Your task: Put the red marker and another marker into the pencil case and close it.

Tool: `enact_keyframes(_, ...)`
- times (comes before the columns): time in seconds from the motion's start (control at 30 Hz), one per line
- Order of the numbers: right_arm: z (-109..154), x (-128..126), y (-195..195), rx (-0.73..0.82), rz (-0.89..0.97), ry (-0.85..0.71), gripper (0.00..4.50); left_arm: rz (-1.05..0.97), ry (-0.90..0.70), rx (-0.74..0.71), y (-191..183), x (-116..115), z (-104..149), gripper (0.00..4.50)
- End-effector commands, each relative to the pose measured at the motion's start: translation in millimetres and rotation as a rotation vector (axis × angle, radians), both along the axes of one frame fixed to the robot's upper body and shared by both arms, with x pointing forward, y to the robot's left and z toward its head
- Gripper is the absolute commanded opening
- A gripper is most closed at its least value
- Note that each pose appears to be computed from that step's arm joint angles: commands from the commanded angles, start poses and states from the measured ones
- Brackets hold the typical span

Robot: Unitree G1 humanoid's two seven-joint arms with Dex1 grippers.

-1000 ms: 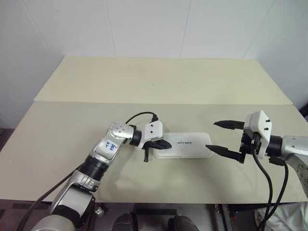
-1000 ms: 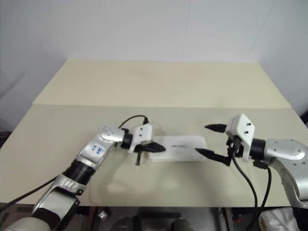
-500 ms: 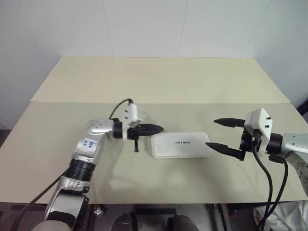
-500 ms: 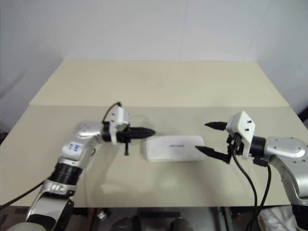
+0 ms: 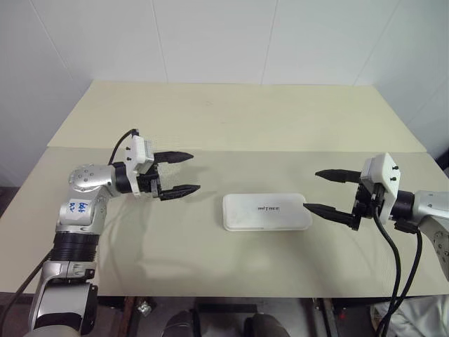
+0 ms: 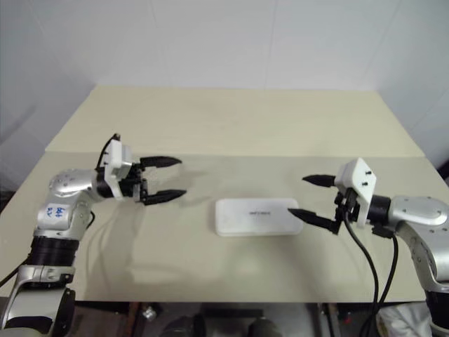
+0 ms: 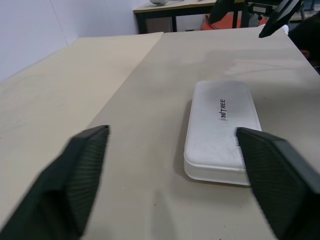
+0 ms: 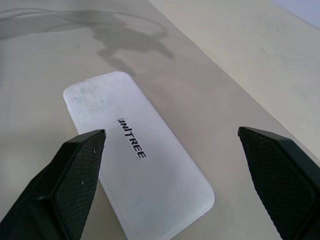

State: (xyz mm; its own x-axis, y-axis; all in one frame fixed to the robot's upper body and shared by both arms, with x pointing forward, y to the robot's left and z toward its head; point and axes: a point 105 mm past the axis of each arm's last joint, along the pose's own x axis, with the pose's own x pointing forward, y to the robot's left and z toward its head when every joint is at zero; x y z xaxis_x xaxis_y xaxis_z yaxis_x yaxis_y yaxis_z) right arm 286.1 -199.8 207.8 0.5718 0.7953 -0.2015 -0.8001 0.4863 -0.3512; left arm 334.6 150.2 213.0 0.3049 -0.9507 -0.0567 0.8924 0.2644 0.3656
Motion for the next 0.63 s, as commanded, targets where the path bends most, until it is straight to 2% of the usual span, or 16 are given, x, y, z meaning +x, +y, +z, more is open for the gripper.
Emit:
enact_keyframes(0.03,14.7,-1.0,-10.2,-0.033,-0.011,-0.069,4.50,-0.023,-0.030,0.014,1.3,-5.8,7.6,4.47)
enact_keyframes(0.3,9.6,-6.2,-22.0,-0.048,-0.033,-0.041,4.50,-0.006,-0.017,0.045,0.4,-16.4,1.7,4.47)
enact_keyframes(0.43,1.1,-6.0,-9.5,-0.023,-0.006,-0.017,4.50,-0.013,0.013,0.062,0.1,-21.0,-7.7,4.47)
enact_keyframes(0.63,3.9,6.4,7.3,0.001,0.053,-0.034,4.50,0.007,-0.009,0.058,2.4,-20.3,0.5,4.47)
